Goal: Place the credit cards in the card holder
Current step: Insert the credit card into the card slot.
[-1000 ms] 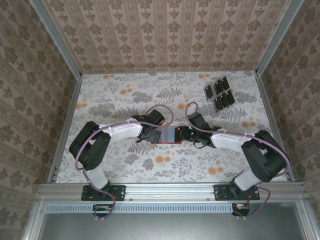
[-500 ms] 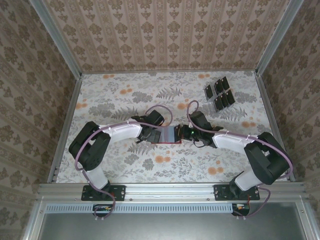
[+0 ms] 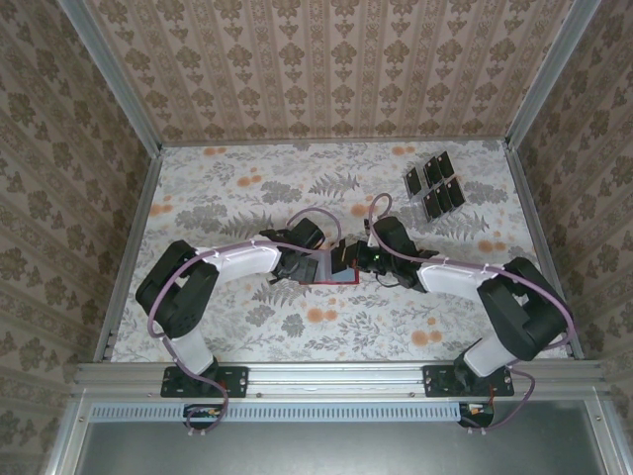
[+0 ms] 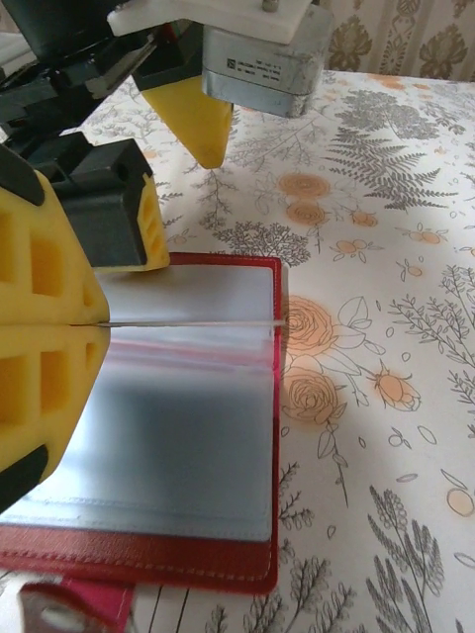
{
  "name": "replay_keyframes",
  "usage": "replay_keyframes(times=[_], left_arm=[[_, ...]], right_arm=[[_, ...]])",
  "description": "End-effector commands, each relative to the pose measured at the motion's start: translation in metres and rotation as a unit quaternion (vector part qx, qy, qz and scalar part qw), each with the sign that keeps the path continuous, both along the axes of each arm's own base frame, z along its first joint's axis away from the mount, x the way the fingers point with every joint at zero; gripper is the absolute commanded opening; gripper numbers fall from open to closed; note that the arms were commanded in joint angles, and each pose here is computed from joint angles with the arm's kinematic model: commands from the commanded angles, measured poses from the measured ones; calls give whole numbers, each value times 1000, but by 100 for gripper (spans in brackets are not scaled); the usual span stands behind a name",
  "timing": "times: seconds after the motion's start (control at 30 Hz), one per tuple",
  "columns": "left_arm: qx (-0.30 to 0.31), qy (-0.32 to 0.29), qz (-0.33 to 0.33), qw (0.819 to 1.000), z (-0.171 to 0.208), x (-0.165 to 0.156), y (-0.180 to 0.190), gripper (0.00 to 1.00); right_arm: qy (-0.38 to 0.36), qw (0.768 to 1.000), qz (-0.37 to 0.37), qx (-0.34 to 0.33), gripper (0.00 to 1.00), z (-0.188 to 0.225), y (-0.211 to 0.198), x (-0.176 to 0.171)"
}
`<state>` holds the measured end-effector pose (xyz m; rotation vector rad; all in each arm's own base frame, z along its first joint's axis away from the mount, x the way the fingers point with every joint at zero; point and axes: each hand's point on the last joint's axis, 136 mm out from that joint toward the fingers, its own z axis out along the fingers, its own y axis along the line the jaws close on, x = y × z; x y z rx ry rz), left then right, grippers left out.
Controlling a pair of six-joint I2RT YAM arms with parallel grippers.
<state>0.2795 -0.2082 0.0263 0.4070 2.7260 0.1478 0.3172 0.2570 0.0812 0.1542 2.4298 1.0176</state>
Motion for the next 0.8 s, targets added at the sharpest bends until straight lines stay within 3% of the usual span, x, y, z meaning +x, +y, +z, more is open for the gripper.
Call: replay_keyframes(times=[0.0,0.77], left_arm=[[35,27,9,999,-16,-13,19,100],[40,30,10,999,-16,-15,22,100]], right_arm=[[-13,999,5,34,0,6,14,7],[4,999,-4,36,0,-43,11,2]])
